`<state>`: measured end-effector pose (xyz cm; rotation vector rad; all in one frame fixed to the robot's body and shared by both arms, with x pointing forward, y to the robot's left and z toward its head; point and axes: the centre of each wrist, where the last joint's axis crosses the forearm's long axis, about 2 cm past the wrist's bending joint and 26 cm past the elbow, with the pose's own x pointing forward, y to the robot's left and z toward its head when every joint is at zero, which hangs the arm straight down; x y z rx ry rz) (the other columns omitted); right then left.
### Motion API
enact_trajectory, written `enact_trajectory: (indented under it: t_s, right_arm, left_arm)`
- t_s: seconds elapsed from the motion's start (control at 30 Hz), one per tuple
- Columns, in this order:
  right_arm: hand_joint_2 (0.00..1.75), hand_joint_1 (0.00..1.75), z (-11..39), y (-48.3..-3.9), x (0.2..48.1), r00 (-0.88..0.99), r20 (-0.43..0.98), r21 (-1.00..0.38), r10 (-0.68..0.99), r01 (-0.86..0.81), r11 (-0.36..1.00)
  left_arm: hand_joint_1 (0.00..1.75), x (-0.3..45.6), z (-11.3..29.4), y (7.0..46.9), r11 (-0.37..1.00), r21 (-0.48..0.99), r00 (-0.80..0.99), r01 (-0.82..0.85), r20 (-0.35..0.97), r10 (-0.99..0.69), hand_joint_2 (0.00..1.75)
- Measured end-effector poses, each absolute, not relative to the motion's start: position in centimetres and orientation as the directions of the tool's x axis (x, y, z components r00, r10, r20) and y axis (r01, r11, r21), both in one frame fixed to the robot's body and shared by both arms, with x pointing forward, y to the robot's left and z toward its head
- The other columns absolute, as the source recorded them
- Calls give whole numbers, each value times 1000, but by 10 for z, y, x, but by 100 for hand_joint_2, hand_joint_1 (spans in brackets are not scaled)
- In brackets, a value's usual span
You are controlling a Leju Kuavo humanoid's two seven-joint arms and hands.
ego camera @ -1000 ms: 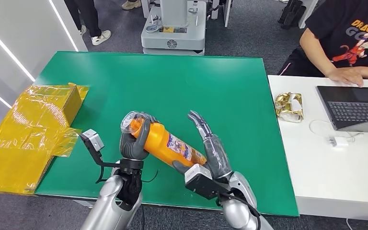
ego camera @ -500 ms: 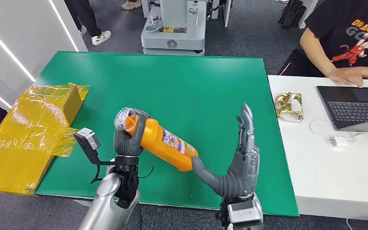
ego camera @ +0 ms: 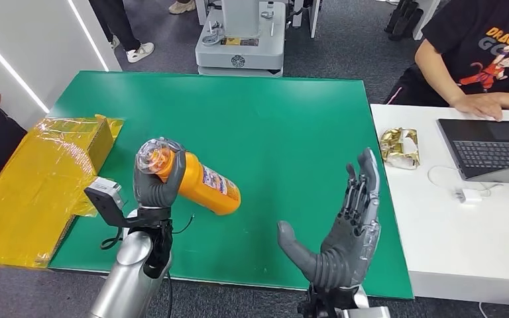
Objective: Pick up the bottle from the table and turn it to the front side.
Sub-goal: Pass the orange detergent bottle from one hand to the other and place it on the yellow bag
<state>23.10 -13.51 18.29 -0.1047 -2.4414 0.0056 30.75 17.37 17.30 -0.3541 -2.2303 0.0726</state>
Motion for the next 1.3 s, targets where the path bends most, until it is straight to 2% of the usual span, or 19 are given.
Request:
enact_trajectory:
  t_s: [0.17,0.33,0.47,0.57,0.93,1.3]
  right_arm:
    - [175,0,183,-134,231,-764,644,-10,40,44,999]
    - [175,0,183,-133,231,-762,647,11,-6,2,1000]
    - [175,0,182,-133,230,-762,648,17,-24,-18,1000]
    - [175,0,181,-133,230,-758,652,19,-31,-24,1000]
    - [175,0,180,-137,224,-754,657,14,-23,-18,1000]
    - [175,0,179,-138,223,-741,670,19,-34,-29,999]
  left_arm:
    - [175,315,176,199,995,71,-690,67,724,-5,175]
    - [175,318,180,229,956,285,-729,-74,638,-247,175]
    - [175,321,185,260,819,508,-712,-268,468,-523,175]
    - [175,321,188,279,699,608,-680,-378,330,-655,175]
    - [175,326,198,307,448,734,-577,-510,94,-811,175]
    - [175,340,208,303,196,806,-467,-558,-111,-877,175]
